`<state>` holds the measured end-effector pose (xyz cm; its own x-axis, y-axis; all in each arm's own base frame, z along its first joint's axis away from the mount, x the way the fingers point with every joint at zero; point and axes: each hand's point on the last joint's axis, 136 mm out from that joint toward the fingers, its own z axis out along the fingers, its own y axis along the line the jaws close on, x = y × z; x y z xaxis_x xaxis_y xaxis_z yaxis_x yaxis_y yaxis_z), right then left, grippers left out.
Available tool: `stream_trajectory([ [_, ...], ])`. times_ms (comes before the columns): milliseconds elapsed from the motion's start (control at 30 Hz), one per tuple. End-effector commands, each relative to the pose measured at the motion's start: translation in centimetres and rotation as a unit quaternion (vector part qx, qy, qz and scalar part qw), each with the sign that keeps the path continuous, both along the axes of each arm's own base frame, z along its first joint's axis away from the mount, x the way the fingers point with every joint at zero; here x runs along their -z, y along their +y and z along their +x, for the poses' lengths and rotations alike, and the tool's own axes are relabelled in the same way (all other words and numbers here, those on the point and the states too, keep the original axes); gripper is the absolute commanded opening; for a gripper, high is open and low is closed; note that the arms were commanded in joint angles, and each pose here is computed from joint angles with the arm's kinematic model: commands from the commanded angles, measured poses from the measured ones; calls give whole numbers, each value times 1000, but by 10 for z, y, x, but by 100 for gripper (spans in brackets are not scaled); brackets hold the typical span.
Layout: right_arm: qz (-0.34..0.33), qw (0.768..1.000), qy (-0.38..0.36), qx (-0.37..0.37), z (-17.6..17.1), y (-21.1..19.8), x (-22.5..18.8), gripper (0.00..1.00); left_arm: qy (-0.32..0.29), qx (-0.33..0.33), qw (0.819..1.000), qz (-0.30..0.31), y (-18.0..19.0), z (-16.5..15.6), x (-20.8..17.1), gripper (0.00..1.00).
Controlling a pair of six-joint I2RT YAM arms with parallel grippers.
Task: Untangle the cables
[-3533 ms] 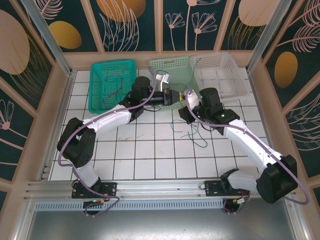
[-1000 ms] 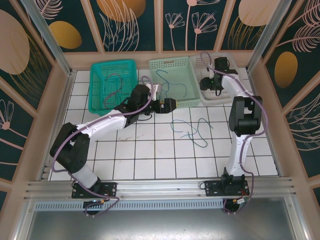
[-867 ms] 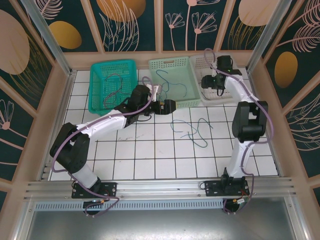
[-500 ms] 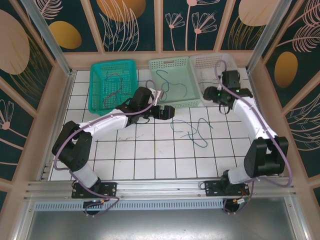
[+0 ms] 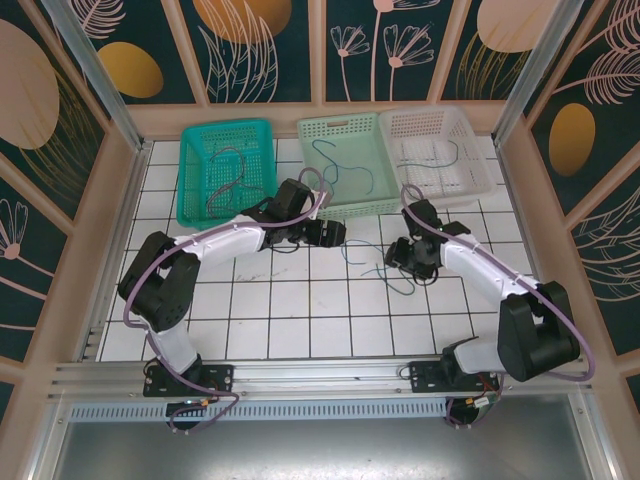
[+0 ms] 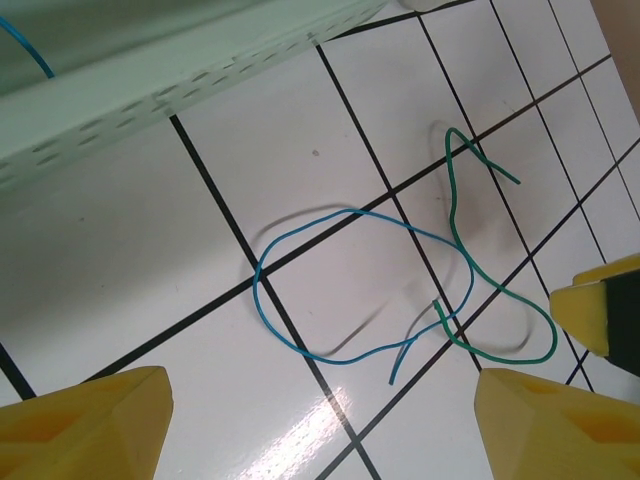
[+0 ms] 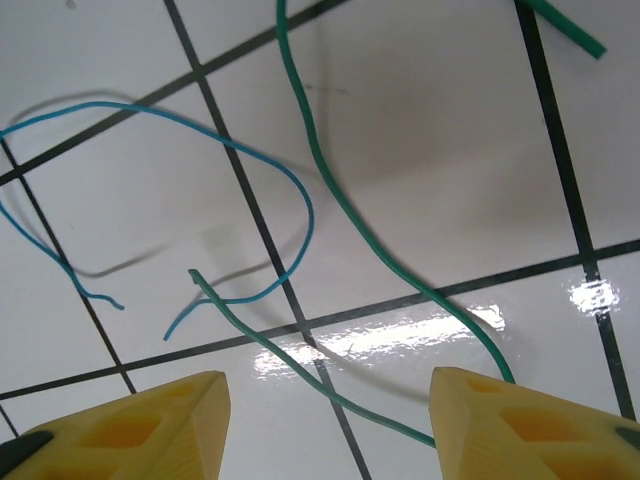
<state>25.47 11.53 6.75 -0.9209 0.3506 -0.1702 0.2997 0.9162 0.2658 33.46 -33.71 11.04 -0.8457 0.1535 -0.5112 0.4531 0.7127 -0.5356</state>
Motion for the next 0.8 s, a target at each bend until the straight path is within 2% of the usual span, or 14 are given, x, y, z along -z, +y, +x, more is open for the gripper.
stream_trajectory([
  [0,-35,998,26,40,-17,-17,10,54,-4,0,1000,1,0,1,-4,80],
  [267,-48,993,88,54,-48,-26,32,53,-6,2,1000,-6,0,0,-7,80],
  [567,-40,991,97,81,-58,-32,46,53,-9,4,1000,-16,-1,-2,-10,80],
  [667,-21,992,86,95,-51,-29,51,49,-8,6,1000,-16,-2,-3,-11,80],
  [767,-29,990,89,104,-54,-33,57,41,-12,5,1000,-16,0,-3,-12,80],
])
